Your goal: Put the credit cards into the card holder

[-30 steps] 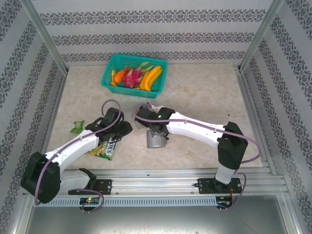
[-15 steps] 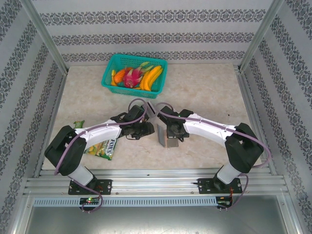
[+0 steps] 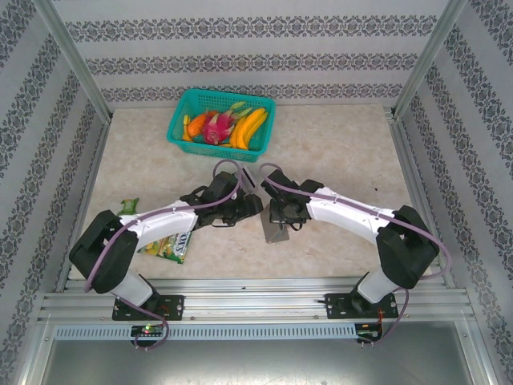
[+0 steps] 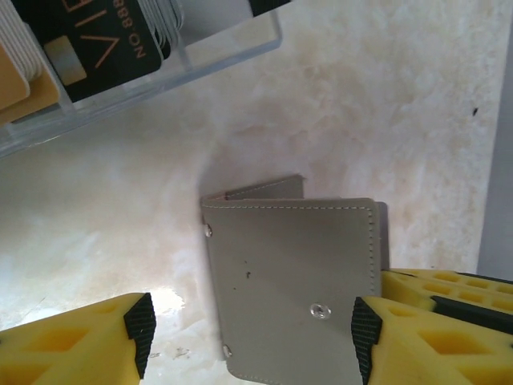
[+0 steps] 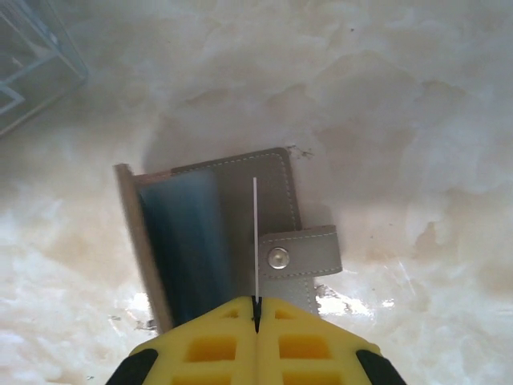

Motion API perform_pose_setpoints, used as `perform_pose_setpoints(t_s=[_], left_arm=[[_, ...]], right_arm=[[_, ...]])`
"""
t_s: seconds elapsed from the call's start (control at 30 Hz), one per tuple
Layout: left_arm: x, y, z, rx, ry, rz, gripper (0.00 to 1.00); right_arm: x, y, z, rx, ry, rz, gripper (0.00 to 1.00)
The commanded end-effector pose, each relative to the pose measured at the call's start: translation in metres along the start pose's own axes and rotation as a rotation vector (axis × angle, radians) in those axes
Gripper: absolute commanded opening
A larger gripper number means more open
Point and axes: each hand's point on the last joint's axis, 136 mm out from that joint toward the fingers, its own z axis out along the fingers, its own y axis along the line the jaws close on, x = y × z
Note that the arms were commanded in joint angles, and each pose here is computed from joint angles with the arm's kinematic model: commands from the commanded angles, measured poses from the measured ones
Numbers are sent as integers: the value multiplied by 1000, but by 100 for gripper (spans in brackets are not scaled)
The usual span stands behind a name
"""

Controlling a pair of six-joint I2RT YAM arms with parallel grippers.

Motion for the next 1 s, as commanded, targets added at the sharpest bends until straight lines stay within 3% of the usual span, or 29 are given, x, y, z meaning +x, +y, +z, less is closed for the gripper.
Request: perform_pose_setpoints(t_s=[0.0,0.37,0.7,0.8,0.97], left_arm=[[-3,-12,-1,40,-29,3,71],[-2,-10,10,32,-12,-67,72],[-1,-6,13,43,-14,-104,73],[2,-2,13,23,-4,-111,67],[4,7,13,-12,-7,-112,48]], right_arm=[[-2,10,-8,-87,-11,6,0],[-5,34,-30,-238,-38,11,0],[-3,43,-27,-288,-11,27,0],[-3,42,-26,-281,-10,35,0],[-3,36,-24,-259,-11,50,0]])
